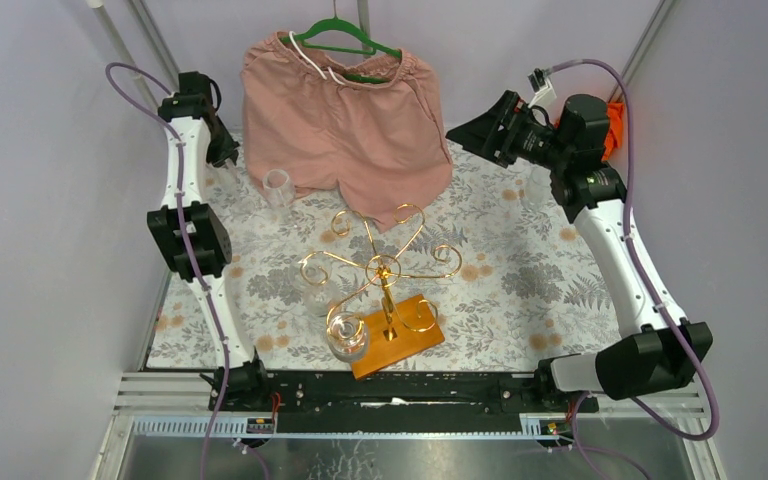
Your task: Take the wine glass off the wine glass rack
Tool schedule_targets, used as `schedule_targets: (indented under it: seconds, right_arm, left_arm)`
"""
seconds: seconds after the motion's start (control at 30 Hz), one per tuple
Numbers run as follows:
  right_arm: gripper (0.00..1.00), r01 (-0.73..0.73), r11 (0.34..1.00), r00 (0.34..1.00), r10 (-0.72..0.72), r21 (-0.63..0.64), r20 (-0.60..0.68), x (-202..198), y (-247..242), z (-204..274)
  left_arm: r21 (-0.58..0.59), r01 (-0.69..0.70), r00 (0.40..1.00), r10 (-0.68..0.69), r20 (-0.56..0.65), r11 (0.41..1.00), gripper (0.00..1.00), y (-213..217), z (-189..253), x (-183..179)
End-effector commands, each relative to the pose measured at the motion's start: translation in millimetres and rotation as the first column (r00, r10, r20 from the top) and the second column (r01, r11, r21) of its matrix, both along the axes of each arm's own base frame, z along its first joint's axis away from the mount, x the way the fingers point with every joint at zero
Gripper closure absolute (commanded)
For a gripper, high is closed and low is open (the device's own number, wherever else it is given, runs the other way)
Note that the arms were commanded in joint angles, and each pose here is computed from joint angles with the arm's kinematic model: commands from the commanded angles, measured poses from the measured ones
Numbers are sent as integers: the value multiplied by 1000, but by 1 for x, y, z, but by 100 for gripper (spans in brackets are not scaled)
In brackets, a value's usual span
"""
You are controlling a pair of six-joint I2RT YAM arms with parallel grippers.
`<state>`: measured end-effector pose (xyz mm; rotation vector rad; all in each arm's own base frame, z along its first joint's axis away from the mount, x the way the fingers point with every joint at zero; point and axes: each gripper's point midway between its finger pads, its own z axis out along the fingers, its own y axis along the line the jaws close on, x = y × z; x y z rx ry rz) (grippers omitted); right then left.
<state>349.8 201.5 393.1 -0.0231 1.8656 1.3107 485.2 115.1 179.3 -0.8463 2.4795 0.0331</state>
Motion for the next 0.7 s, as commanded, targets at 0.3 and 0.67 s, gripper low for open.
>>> schedule_targets:
  seconds: [0.3, 0.67]
  right_arm:
    - [0, -31, 999, 999, 31, 43, 7, 9, 6, 0]
    - [0, -59, 995, 998, 57, 81, 27, 10, 10, 2]
  left_arm:
    - [-12, 47, 999, -47, 7, 999, 93, -4, -10, 13]
    - [-17, 69, 997, -69, 24, 997, 73, -6, 5, 12]
